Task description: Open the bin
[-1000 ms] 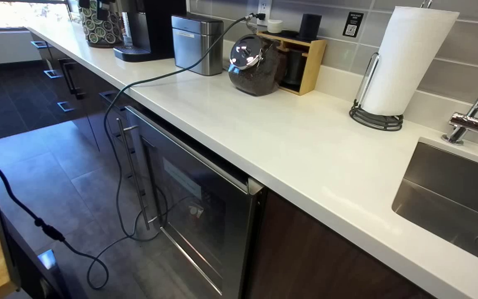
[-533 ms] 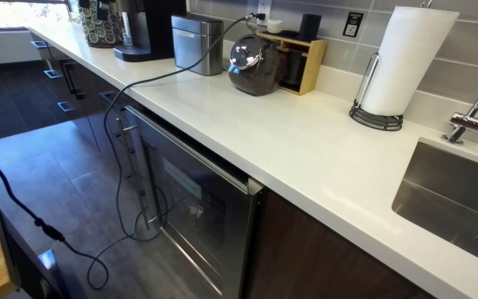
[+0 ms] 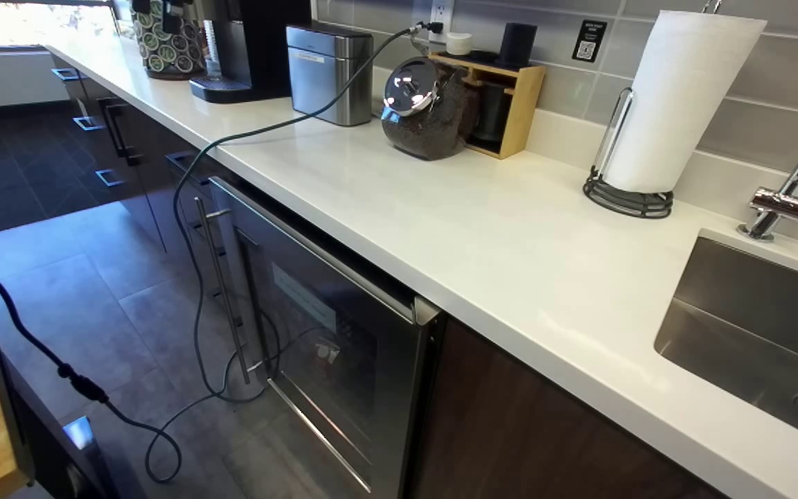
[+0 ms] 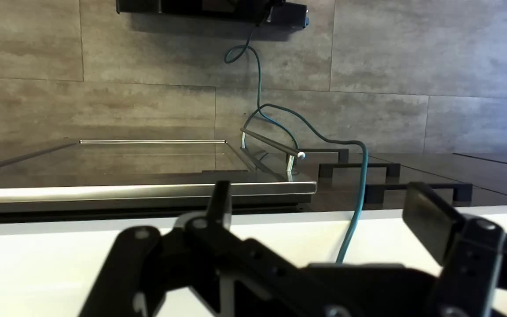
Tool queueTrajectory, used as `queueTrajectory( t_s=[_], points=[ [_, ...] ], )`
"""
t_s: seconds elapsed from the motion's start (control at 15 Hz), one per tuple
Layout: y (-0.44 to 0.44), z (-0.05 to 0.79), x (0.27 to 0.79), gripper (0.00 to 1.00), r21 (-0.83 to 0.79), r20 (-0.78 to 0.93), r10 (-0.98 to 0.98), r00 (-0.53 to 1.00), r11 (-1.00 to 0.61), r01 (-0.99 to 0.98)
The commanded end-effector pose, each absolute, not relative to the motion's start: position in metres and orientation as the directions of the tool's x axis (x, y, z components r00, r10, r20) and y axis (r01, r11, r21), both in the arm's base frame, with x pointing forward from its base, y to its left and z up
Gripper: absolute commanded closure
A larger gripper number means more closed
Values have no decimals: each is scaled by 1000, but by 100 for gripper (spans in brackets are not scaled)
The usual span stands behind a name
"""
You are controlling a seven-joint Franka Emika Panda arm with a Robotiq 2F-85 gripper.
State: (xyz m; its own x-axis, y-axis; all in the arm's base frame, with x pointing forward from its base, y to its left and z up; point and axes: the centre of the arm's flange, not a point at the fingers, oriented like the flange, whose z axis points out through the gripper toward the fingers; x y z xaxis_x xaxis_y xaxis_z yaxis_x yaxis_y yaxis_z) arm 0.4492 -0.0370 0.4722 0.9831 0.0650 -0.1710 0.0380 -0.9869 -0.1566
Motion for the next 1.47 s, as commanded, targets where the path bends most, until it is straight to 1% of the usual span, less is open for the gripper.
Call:
queueTrajectory(
  t_s=[0.0, 0.27, 0.4, 0.53, 0.6, 0.67, 0.73, 0.93, 1.33, 1.4],
  points=[
    [-4, 470, 476, 0, -179, -75, 69, 995, -982, 54],
    [59, 478, 530, 0, -102, 176, 12, 984, -994, 30],
    [84, 482, 555, 0, -64, 298, -32, 954, -998, -13],
    [106, 487, 577, 0, -73, 389, -108, 915, -994, -86],
    [113, 488, 586, 0, -79, 411, -142, 901, -990, -120],
    [119, 489, 592, 0, -67, 384, -125, 915, -992, -107],
    [104, 489, 565, 0, -85, 393, -93, 915, -994, -65],
    [110, 486, 581, 0, -81, 396, -112, 911, -993, -86],
    [110, 486, 583, 0, -82, 398, -114, 910, -993, -89],
    [117, 485, 588, 0, -140, 377, -200, 904, -977, -158]
  ],
)
